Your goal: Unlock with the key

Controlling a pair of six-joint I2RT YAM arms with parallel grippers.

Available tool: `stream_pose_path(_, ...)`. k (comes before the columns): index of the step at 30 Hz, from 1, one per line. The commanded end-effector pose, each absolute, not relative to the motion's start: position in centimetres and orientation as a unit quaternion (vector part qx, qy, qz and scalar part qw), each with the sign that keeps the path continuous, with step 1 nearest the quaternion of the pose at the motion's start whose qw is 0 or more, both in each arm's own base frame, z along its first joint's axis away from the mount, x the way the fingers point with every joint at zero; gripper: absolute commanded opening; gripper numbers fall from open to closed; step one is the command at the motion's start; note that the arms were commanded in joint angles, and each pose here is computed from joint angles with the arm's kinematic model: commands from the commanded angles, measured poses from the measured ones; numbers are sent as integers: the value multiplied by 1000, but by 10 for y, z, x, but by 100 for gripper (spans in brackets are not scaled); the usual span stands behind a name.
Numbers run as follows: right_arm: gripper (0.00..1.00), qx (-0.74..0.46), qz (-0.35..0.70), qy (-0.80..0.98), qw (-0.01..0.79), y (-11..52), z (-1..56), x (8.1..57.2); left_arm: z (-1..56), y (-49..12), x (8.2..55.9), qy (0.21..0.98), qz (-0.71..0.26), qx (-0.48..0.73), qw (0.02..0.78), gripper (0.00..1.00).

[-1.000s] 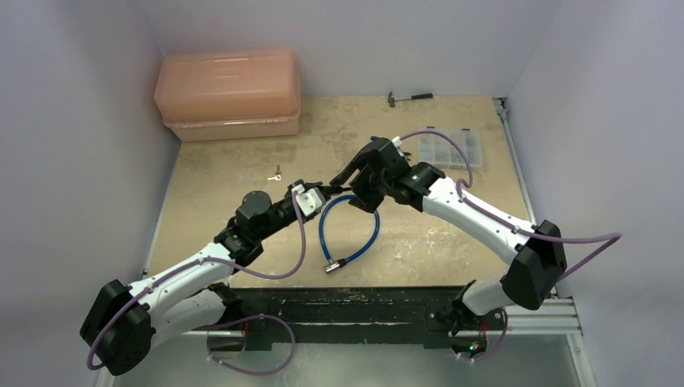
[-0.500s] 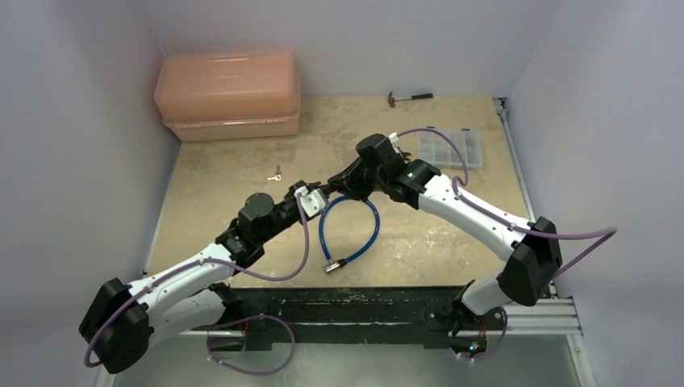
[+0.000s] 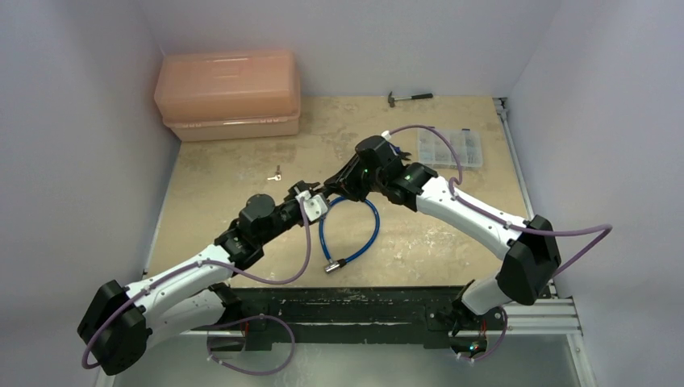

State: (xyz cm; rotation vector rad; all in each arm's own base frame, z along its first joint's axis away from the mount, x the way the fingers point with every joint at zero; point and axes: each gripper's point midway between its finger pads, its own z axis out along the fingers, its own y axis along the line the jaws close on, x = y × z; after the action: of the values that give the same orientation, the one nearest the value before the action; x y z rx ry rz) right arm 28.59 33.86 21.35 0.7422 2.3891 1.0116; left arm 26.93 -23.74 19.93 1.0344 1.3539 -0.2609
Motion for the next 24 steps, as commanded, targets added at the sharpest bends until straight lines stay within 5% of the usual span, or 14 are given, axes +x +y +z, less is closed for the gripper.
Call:
stream_pose_path(1, 0, 178, 431, 851, 242, 360, 252, 288, 246, -255, 252, 522, -151, 474, 693, 57)
stream_pose_path(8, 0, 111, 366, 889, 252, 346, 241, 304, 243, -254, 240, 515, -158, 500, 679, 82)
stream_pose_path(12, 0, 98, 340, 900, 253, 327, 235, 318, 252, -250, 235, 512, -167, 484, 690, 87)
stream_pose_path(18, 0, 45, 298, 928, 220, 301, 209, 337, 288, -207, 277, 593, -109, 303, 738, 99)
stream_pose_path(24, 0, -7, 251, 943, 218, 291, 185, 347, 291, -182, 301, 676, -63, 205, 705, 99)
